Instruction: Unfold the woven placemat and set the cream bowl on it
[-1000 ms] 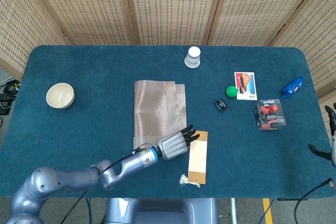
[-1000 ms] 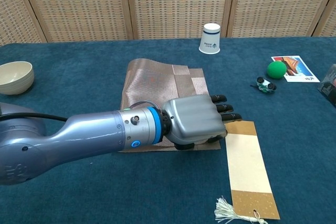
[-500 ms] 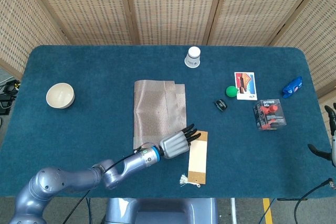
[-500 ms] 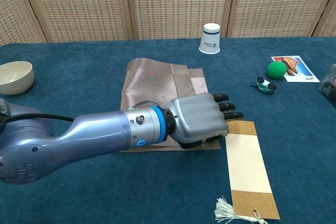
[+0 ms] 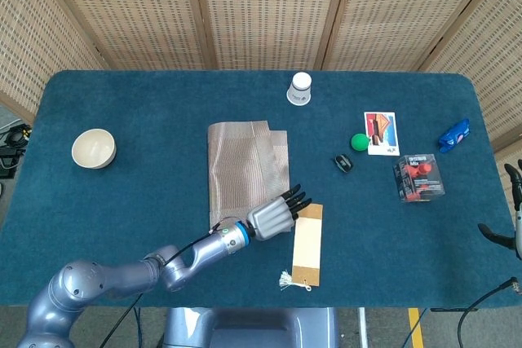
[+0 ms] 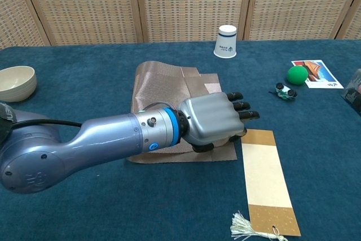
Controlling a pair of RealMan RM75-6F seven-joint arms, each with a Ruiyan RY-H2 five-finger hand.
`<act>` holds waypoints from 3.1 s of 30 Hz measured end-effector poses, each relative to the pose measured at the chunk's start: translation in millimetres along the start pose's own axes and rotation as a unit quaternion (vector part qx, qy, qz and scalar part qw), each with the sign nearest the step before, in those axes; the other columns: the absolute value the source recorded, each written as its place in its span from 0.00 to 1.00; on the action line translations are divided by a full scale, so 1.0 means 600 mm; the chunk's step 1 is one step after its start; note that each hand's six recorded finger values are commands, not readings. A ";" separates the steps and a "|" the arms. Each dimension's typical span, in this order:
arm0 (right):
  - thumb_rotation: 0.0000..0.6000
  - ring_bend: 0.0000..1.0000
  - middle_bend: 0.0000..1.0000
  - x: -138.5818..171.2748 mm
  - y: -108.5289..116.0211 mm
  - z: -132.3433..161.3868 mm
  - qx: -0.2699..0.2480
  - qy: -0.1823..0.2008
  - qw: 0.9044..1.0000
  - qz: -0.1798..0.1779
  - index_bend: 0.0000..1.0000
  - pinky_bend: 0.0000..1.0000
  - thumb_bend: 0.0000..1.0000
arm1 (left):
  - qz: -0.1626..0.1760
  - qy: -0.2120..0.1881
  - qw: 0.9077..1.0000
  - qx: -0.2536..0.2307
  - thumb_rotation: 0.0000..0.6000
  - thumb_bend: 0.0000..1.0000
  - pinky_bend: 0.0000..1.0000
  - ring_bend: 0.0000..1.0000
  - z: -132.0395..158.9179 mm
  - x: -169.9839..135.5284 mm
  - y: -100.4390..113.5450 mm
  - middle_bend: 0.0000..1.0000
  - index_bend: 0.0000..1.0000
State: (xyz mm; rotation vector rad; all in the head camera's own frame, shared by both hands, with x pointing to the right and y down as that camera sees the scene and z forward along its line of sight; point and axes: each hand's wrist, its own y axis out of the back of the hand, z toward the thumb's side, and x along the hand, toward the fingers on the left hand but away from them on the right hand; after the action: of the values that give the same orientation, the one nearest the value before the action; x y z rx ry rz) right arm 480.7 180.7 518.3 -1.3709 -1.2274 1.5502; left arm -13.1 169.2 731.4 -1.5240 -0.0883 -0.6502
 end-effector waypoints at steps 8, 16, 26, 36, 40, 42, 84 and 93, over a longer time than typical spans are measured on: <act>1.00 0.00 0.00 0.001 0.000 0.002 0.001 0.002 1.000 -0.001 0.08 0.00 0.00 | 0.000 0.008 1.000 -0.011 1.00 0.40 0.00 0.00 -0.003 0.003 -0.003 0.00 0.45; 1.00 0.00 0.00 -0.001 -0.003 0.001 0.002 0.001 1.000 0.001 0.08 0.00 0.00 | -0.004 0.017 1.000 -0.013 1.00 0.40 0.00 0.00 -0.008 0.007 -0.010 0.00 0.47; 1.00 0.00 0.00 -0.002 -0.003 0.002 0.000 0.003 1.000 -0.001 0.09 0.00 0.00 | -0.008 0.030 0.999 -0.025 1.00 0.40 0.00 0.00 -0.016 0.012 -0.019 0.00 0.64; 1.00 0.00 0.00 -0.001 -0.002 0.003 -0.002 0.006 1.000 -0.004 0.09 0.00 0.00 | 0.002 0.043 0.999 -0.031 1.00 0.41 0.00 0.00 -0.027 0.010 -0.016 0.00 0.77; 1.00 0.00 0.00 0.000 0.000 0.003 -0.003 0.007 1.000 -0.004 0.09 0.00 0.00 | 0.011 0.048 0.998 -0.035 1.00 0.41 0.00 0.00 -0.034 0.007 -0.008 0.00 0.78; 1.00 0.00 0.00 0.000 0.000 0.004 -0.004 0.008 1.000 -0.005 0.09 0.00 0.00 | 0.017 0.051 0.998 -0.038 1.00 0.41 0.00 0.00 -0.038 0.004 -0.002 0.00 0.78; 1.00 0.00 0.00 0.022 -0.006 0.047 -0.001 0.052 0.999 0.003 0.09 0.00 0.00 | -0.133 0.450 0.855 -0.223 1.00 0.09 0.00 0.00 -0.203 -0.516 -0.092 0.00 0.00; 1.00 0.00 0.00 0.021 -0.015 0.049 0.006 0.053 0.999 0.010 0.09 0.00 0.00 | -0.112 0.482 0.828 -0.263 1.00 0.00 0.00 0.00 -0.211 -0.548 -0.070 0.00 0.00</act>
State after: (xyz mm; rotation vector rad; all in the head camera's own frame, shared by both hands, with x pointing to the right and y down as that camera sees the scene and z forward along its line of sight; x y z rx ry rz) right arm 449.1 189.5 522.5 -1.4433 -1.1407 1.4764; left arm -347.6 165.0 612.4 -1.5291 0.7519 -1.6750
